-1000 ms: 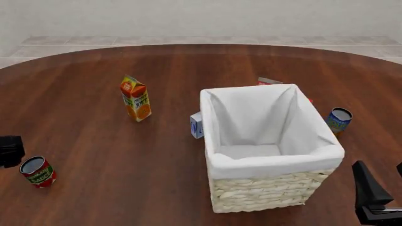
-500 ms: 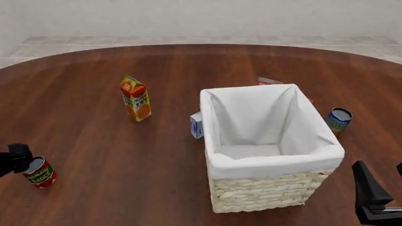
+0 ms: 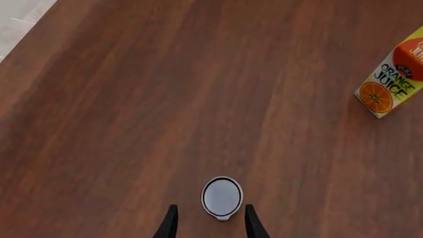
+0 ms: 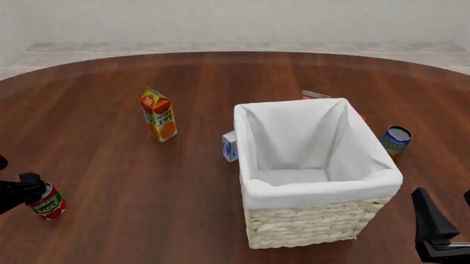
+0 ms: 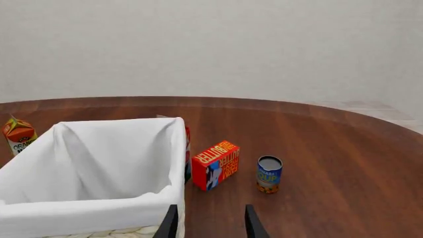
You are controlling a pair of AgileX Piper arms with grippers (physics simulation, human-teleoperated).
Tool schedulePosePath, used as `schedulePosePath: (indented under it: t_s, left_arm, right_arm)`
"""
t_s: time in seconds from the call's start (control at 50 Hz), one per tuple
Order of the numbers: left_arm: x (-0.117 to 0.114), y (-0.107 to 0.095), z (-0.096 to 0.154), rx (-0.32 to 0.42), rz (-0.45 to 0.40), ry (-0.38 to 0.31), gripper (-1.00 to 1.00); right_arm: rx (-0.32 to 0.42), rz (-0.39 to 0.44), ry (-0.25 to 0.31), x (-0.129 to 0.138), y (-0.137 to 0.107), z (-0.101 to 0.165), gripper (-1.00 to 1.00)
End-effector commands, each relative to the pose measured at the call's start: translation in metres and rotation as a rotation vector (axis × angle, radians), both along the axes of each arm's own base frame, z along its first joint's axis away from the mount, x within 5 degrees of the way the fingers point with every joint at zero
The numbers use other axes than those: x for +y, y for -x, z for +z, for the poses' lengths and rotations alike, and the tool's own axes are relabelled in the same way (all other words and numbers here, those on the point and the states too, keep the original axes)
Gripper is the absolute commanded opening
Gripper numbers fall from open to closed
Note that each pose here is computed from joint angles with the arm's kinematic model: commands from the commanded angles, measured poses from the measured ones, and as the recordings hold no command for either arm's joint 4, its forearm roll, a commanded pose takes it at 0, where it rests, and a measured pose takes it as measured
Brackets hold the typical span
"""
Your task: Pick up the tomato sauce, and put it in the basket.
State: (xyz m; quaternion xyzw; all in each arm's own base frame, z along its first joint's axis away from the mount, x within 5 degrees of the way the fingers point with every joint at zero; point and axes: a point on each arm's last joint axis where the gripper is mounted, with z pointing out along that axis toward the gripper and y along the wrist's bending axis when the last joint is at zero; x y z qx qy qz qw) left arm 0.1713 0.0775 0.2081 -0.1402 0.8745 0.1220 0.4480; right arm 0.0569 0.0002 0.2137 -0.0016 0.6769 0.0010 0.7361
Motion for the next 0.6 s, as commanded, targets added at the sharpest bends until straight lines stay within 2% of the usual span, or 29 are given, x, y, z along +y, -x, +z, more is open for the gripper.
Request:
schedulePosePath:
  t_s: [0.02,0.5,0.52,0.56,0.6]
  left_arm:
    - [0.0,-0.006,-0.013,0.022,-0.006,0.016,1.0]
    - [0.005,-0.015,-0.028,0.054,-0.006,0.024,1.0]
    - [0.005,-0.015,-0.029,0.053,-0.006,0.026,1.0]
    - [0.002,-0.02,-0.034,0.061,0.004,0.077,1.0]
    - [0.004,-0.019,-0.033,0.061,0.002,0.059,1.0]
  right_arm:
    - [0.0,0.0,0.0,0.0,0.0,0.0,1.0]
    - [0.0,0.0,0.0,0.0,0.0,0.0,1.0]
    - [0.0,0.0,0.0,0.0,0.0,0.0,1.0]
    - [0.0,0.0,0.0,0.0,0.0,0.0,1.0]
    - [0.0,0.0,0.0,0.0,0.0,0.0,1.0]
